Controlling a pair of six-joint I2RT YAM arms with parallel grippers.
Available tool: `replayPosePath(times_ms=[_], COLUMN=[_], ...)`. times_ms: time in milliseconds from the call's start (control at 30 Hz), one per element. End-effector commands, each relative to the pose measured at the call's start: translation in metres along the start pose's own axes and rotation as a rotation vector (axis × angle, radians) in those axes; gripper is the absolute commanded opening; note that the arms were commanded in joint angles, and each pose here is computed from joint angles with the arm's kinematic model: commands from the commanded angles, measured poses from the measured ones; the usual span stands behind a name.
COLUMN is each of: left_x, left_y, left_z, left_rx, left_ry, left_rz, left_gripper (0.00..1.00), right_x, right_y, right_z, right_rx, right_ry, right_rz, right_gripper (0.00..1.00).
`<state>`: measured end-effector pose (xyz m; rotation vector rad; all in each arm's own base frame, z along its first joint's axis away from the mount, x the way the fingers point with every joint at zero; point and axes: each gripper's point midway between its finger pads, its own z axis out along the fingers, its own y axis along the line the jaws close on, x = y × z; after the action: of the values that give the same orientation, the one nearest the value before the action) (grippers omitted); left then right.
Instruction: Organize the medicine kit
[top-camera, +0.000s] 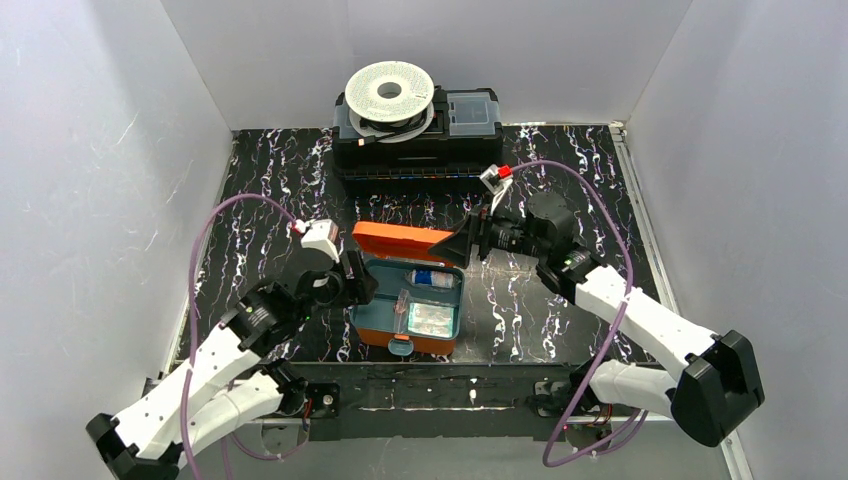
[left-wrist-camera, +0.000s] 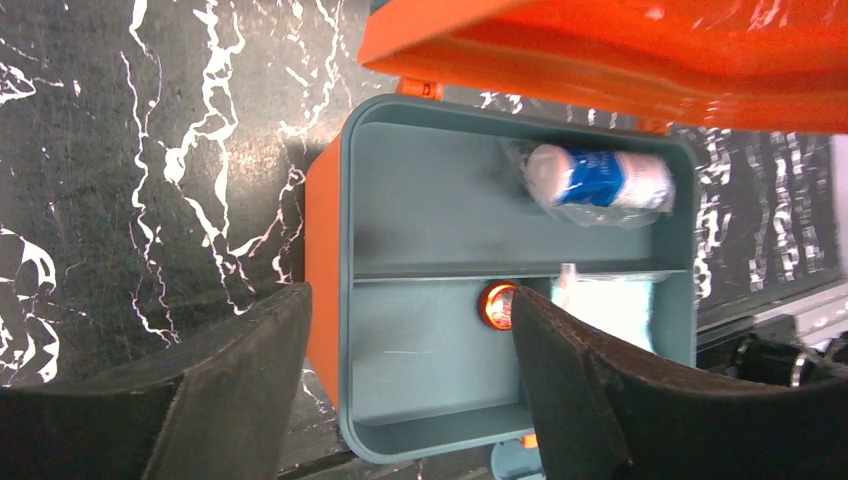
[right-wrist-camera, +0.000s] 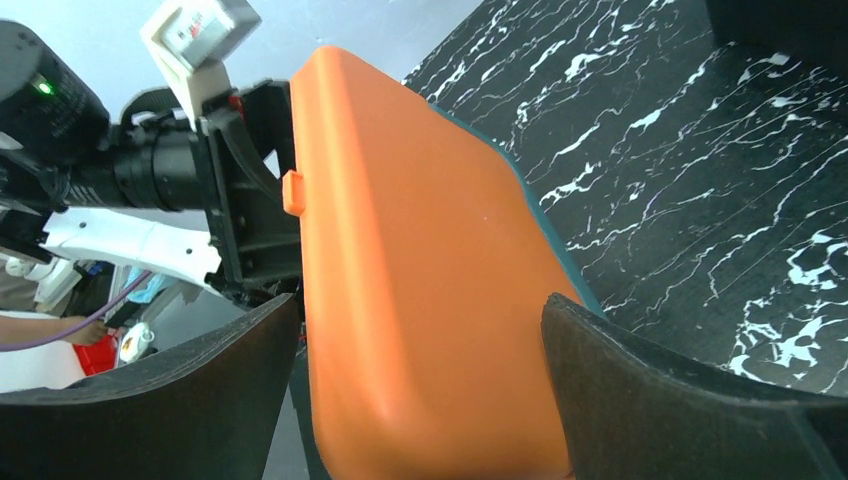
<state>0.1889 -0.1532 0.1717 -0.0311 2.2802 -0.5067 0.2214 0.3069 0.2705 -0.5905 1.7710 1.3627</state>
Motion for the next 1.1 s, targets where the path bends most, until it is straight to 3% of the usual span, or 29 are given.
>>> replayPosePath(times_ms=[0, 600, 1067], left_x=[-0.011, 0.016, -0.018], left_y=[0.002, 0.02, -0.003], left_z=[-0.015, -0.075, -0.091], left_rx=[0.015, 0.082, 0.142], left_ry=[-0.074, -0.039, -0.081], left_rz=[-0.041, -0.121, -0.071], left_gripper=[0.74, 0.81, 0.86], right_x=[0.003, 0.054, 0.085], right_y=[0.018, 0.037, 0.045], right_z=[-0.002, -0.016, -0.04], right_rx=[-0.007, 0.063, 0.143], right_ry=[0.002, 0.05, 0.117], right_rz=[-0.049, -0.03, -0.014], right_gripper=[0.96, 0.96, 0.93])
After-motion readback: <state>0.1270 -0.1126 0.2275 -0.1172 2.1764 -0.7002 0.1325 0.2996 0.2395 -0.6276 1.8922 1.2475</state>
